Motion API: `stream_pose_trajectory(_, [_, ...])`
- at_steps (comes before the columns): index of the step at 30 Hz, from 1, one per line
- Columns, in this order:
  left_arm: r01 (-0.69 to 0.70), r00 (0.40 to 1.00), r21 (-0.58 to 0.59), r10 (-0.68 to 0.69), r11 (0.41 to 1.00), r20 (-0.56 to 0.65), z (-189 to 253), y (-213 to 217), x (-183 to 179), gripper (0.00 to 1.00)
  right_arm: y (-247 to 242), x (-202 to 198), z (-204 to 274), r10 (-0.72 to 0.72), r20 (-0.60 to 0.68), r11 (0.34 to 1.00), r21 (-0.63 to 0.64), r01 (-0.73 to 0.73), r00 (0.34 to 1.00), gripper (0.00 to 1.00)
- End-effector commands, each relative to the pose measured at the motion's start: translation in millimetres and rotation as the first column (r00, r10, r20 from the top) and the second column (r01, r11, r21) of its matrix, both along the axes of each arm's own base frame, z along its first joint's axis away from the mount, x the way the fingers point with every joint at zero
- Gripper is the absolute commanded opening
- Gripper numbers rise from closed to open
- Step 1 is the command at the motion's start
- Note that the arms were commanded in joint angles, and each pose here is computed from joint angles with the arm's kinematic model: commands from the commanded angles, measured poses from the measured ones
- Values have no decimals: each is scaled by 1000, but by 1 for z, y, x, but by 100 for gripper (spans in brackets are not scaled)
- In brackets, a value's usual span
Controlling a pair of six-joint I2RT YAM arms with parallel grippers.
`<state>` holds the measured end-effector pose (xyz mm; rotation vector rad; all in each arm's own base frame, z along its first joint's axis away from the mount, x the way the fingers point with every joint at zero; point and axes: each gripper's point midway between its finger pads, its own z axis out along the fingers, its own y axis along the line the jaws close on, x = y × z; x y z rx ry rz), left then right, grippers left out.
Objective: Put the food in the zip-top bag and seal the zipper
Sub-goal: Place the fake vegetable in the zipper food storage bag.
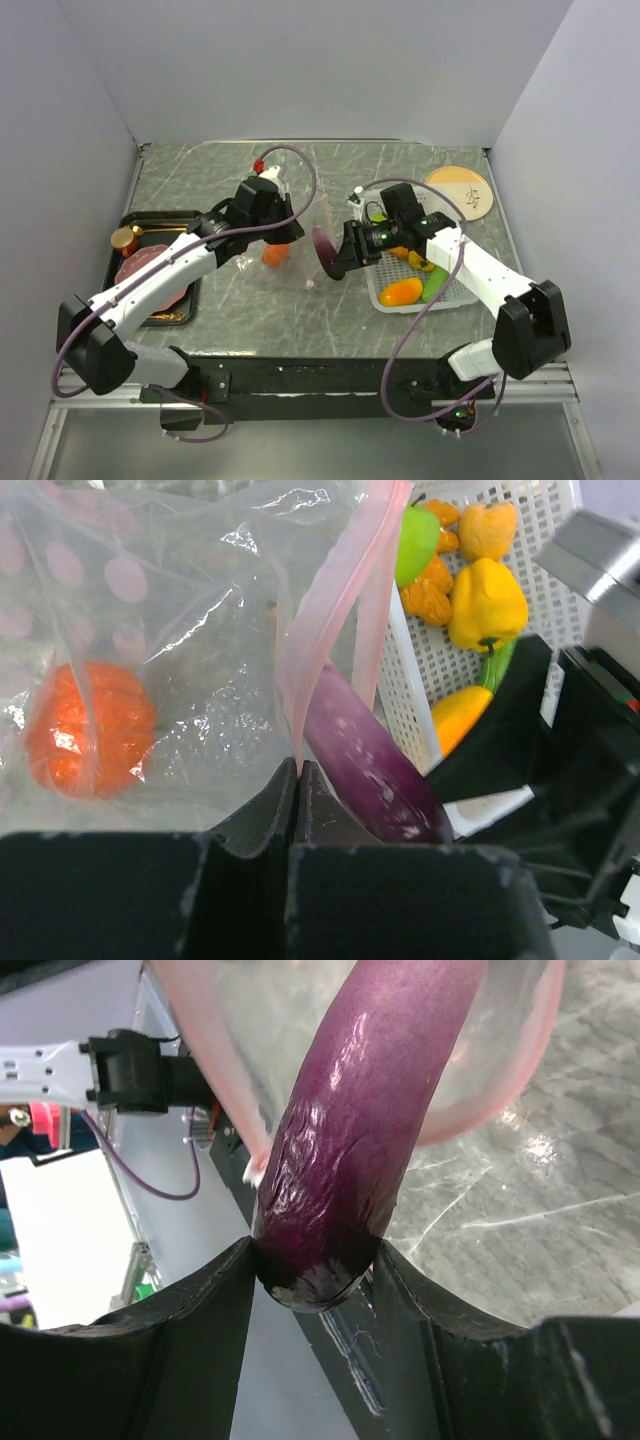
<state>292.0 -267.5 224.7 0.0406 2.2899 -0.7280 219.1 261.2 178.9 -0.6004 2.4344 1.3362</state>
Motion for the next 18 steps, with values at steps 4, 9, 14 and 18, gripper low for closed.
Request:
stream_pose_trajectory(4, [46,999,-50,-47,998,0,4,-13,-10,1,16,33,28,-45,59,999,31,43,997,10])
stream_pose_trajectory(9, [52,999,-32,-52,998,-4,1,-15,-11,1,24,46,30,-81,37,995,56,79,996,11])
stream_pose_trajectory(14, [62,998,-55,-61,997,9,12,-18,-12,1,27,64,17,-190,-5,981,38,190,982,14])
stream_pose_trajectory(18, [87,996,-73,-87,993,11,19,-25,-13,1,35,73,26,-277,-1,956,104,276,961,16])
